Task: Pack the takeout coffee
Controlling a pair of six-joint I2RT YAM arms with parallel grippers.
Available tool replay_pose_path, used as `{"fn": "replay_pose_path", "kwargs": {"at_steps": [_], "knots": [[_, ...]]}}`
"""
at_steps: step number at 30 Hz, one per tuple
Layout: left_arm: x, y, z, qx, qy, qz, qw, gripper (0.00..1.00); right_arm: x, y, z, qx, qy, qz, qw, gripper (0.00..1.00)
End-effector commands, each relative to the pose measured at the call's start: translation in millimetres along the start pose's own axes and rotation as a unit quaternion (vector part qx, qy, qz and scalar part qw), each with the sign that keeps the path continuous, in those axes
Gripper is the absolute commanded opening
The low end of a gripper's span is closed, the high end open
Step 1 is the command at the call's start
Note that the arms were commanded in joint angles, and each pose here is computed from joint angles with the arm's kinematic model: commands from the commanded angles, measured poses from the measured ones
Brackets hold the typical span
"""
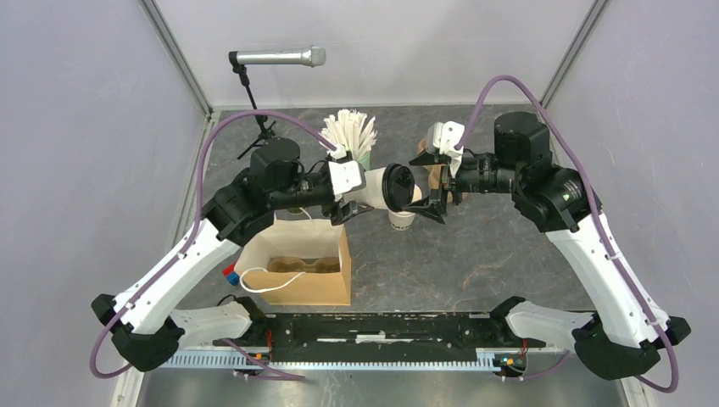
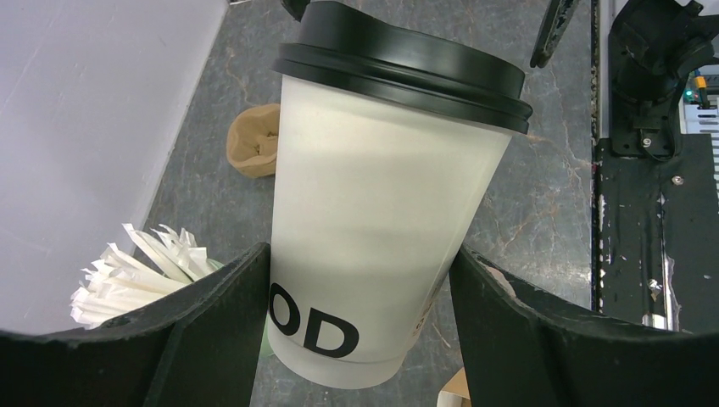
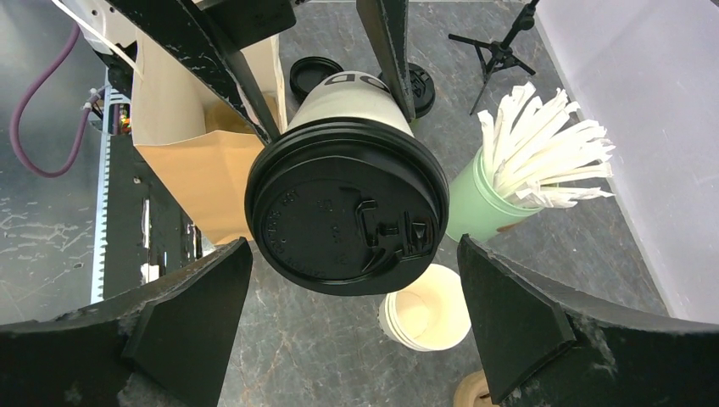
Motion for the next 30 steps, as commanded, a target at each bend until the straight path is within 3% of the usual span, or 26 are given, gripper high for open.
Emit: {"fn": "replay_pose_path", "kwargs": {"at_steps": [1, 30], "knots": [[6, 2, 11, -0.020, -0.026, 0.002, 0.999, 0.73, 1, 1, 11, -0.019, 0.014, 0.008, 1.000, 0.98], [8, 0, 12, -0.022, -0.011, 0.006, 1.000, 0.72, -5, -11, -3, 0.006, 0.007, -0.030, 1.000, 0.98]]}}
Point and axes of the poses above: each gripper's point midway between its finger pads, its own y axis back along the fingers, its own x axis along the line the jaws close on, z = x × y, the point moved 7 cm from there along y, back along the fingers, and after that the axes turned 11 degrees about -y, right-handed, at the moved point
